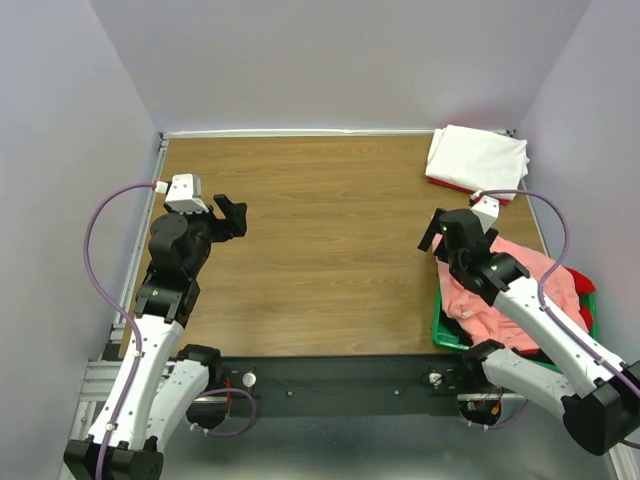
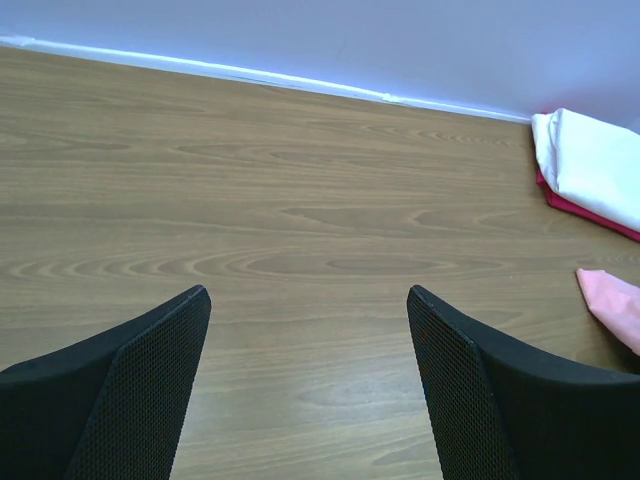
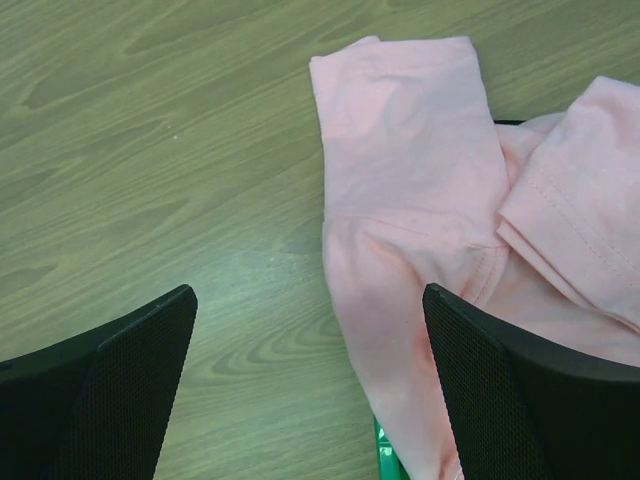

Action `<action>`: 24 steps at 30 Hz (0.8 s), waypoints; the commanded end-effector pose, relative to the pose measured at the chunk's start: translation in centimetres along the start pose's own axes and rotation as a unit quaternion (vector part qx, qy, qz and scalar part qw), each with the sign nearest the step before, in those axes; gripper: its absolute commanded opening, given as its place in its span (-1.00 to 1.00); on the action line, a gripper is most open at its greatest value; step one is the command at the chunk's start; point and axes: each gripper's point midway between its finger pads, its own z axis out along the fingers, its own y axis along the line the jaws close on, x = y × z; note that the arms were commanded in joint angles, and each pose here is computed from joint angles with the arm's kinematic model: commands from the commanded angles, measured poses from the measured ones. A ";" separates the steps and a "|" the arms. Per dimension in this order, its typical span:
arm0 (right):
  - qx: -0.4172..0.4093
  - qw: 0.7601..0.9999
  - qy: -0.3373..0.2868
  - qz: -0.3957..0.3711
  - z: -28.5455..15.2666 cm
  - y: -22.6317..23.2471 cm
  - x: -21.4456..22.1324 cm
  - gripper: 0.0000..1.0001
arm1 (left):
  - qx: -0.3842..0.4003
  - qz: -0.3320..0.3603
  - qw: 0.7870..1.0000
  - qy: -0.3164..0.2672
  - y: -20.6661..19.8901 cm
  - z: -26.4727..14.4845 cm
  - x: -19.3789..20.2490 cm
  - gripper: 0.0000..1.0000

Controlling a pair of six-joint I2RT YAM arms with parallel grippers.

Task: Fold and stack the t-shirts
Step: Grab the tshirt from the pile

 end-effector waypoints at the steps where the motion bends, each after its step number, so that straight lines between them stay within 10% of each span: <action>1: 0.030 0.999 -0.022 0.018 0.4 -1.1 -0.4 1.00 | -0.019 0.002 1.000 -0.016 0.7 -0.2 -0.7 0.74; 14: 0.201 0.976 -0.069 0.051 1.7 -7.6 -1.4 1.00 | -0.007 0.000 1.000 -0.009 0.3 0.0 -0.3 0.74; 24: 0.268 0.961 0.012 0.064 4.7 -12.5 0.0 1.00 | 0.024 0.000 1.000 -0.008 -0.8 -0.2 -0.4 0.74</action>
